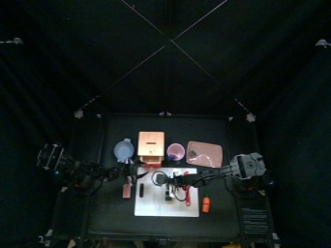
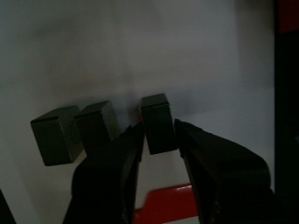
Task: Place sushi on board then cut the sushi with the knife then place the pieces on the plate
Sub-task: Place the 4 sushi pieces on the plate
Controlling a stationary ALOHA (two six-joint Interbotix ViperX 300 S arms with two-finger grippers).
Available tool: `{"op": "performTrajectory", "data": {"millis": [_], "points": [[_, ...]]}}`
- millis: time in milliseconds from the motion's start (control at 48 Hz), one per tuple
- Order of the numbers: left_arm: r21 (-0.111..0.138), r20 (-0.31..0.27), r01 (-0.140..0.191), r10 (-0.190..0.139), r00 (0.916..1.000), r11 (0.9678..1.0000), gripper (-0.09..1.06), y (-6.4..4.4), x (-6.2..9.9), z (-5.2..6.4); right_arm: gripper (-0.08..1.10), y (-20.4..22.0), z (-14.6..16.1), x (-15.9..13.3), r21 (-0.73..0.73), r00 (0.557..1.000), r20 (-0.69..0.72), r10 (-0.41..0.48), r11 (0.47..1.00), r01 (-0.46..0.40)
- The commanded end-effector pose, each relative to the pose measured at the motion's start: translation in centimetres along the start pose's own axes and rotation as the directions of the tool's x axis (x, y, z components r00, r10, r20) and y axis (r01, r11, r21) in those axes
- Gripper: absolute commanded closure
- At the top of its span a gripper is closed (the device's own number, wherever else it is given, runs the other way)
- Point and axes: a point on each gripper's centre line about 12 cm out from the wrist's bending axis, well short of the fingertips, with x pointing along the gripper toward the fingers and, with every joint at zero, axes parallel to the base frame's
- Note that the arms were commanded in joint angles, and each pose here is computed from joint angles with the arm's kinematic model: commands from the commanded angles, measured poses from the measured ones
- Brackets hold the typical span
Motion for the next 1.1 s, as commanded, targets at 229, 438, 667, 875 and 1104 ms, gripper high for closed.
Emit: {"op": "performTrajectory", "data": {"millis": [229,438,667,875,1104], "points": [[-0.004,0.016,-0.001,0.001,0.9999,1.0000,0.10,0.0,0.1,0.5,0.45,-6.3,-6.7,-8.6,0.277,0.997,0.069,-0.025,0.961,0.005],[-0.002,0.012,-0.004,0.004,0.9999,1.0000,0.10,0.1,0.1,0.3,0.45,-13.8,-13.5,-10.0,0.538,0.983,0.063,-0.175,0.835,0.114],[-0.001,0.009,-0.005,0.005,0.9999,1.0000,0.10,0.1,0.0,0.2,0.43,-20.1,-14.7,-7.7,0.683,0.956,0.099,-0.277,0.717,0.137],[0.000,0.005,-0.003,0.003,1.0000,1.0000,0.10,0.1,-0.1,0.1,0.23,-21.2,-14.0,-5.6,0.693,0.962,0.066,-0.265,0.706,0.147],[-0.002,0.010,-0.004,0.004,0.9999,1.0000,0.10,0.1,-0.1,0.2,0.20,-19.5,-13.2,-10.8,0.680,0.955,0.085,-0.285,0.717,0.154]]}}
